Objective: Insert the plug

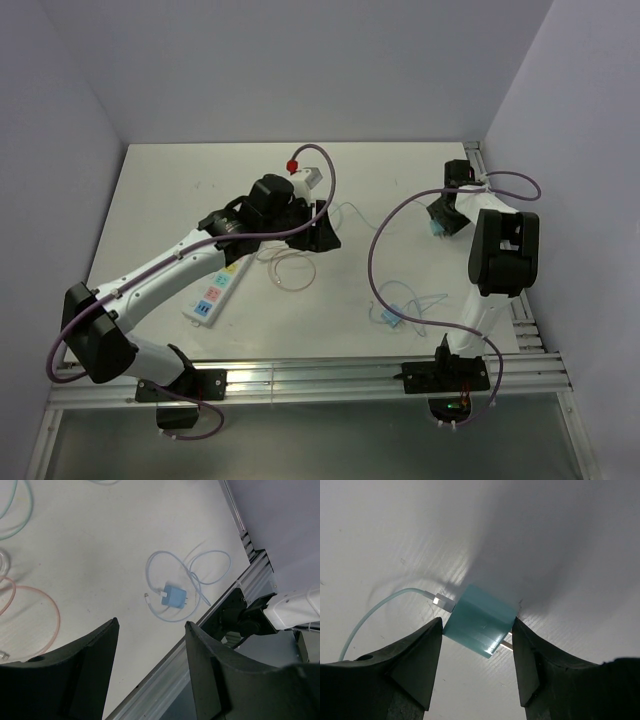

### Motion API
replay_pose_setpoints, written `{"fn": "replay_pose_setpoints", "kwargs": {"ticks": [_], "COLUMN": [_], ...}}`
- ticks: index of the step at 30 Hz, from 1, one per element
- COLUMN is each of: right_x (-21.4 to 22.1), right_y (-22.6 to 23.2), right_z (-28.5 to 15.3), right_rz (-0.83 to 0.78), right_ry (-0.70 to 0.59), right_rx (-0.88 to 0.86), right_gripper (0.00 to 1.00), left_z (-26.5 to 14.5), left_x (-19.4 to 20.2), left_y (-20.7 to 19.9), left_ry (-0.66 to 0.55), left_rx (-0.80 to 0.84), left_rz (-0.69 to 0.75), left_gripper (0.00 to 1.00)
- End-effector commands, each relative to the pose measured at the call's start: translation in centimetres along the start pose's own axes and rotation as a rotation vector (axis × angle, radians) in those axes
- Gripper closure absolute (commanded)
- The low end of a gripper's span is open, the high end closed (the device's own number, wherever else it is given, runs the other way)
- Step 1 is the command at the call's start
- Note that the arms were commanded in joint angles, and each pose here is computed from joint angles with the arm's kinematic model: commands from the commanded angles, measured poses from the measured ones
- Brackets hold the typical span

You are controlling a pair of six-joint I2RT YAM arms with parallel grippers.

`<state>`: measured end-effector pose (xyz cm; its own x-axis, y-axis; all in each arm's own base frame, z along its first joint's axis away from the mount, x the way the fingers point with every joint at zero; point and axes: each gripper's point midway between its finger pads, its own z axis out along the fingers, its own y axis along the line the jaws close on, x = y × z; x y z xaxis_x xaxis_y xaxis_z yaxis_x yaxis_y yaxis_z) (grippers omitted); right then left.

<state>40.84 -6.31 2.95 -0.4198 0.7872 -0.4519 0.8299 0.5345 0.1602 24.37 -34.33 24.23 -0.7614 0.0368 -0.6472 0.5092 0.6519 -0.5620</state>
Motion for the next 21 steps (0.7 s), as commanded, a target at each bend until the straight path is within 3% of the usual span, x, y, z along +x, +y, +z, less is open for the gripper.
{"fn": "replay_pose_setpoints", "kwargs": {"ticks": [1,3,6,13,21], "right_x": [0.0,-0.6,-1.3,-3.6,2.3], "right_y": [0.6,1.2,2.7,8.1,16.6], "right_z": [0.2,-0.7,-2.4,-10.8,-28.0], "right_rz": [-0.046,-0.059,-0.104,-0.300,-0.694], "right_ry": [-0.010,-0.032,-0.058,-0.236,-0.495], "right_rx": [-0.036,-0.065,-0.139,-0.381,-0.859], "right_gripper": [0.72,0.87,1.00,1.00,1.00], "left_z": [-1.8,-2.1,-3.0,-6.0,-11.0], "left_x": [-1.4,-1.7,-2.6,-6.5,-11.7], "left_y": [-0.7,-0.7,-0.6,1.1,1.4], "left_ry": [-0.057,-0.062,-0.081,-0.150,-0.279], "left_rx": [0.001,0.000,0.013,0.029,0.032], "left_rz": [0.015,0.013,-0.001,-0.056,-0.067], "left_gripper": [0.38,0.38,0.38,0.38,0.39]}}
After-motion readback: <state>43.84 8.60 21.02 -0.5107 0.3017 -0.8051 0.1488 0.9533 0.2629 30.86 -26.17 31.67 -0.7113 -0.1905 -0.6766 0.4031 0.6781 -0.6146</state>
